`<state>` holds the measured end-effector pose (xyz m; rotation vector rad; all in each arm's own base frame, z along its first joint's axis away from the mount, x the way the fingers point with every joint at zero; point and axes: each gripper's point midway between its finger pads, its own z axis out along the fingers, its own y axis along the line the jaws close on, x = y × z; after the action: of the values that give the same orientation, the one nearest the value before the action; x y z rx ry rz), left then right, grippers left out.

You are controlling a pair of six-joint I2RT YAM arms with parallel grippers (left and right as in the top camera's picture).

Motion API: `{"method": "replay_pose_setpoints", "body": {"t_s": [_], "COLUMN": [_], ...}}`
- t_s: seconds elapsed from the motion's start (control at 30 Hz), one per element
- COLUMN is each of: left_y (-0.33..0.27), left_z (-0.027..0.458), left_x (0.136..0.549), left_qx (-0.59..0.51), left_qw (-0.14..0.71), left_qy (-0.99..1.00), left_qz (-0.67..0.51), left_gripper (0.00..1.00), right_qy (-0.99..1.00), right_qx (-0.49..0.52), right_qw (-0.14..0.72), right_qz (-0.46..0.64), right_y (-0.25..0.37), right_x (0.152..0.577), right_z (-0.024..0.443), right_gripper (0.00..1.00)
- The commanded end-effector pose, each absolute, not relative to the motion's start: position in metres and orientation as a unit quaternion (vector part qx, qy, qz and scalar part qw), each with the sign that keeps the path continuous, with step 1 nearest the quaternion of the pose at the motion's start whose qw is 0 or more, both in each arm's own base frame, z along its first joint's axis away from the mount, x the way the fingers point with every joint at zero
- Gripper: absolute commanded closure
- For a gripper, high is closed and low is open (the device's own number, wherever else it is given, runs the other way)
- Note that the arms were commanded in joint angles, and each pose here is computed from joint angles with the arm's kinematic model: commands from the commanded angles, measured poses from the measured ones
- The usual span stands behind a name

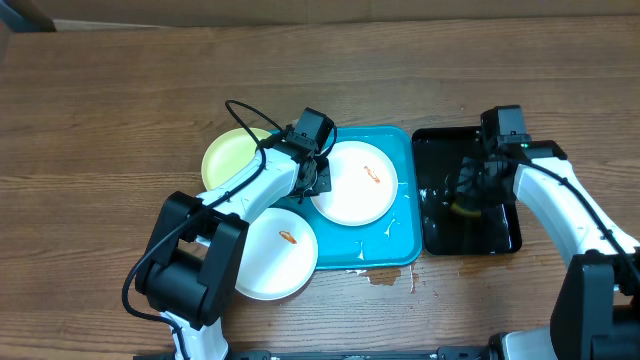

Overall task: Clean dirty plates on tray and stack at the side
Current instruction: 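Lift the sponge with the right gripper out of the water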

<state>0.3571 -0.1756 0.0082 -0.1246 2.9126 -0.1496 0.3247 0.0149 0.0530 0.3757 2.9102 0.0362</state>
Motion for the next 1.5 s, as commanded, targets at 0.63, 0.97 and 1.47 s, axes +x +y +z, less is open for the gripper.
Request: {"method": "replay_pose_setpoints", "body": {"t_s": [0.63, 0.97, 1.47], "left_y": [-0.163, -0.162, -0.162], "left_z": [0.009, 0.008, 0.008], "left_x": [0.358, 0.357, 0.357], "left_qx": [-0.053, -0.056, -0.055], "left_qw": [0.099, 0.096, 0.096], "left_qy": [0.993, 0.993, 0.993], "left_qz": [-0.035, -0.037, -0.037], "left_gripper": [0.96, 0.96, 0.96], "right_qy": [0.987, 0.986, 0.987], "right_qx": [-0.022, -0.023, -0.015], "right_qw": [0.137, 0.150, 0.158], "right_qz": [-0.087, -0.069, -0.010], "right_y": [0.028, 0.035, 0.054], "right_x": [0.341, 0.348, 0.352], "right_z": [0.085, 0.086, 0.086], "right_gripper": [0.96, 0.96, 0.96]}}
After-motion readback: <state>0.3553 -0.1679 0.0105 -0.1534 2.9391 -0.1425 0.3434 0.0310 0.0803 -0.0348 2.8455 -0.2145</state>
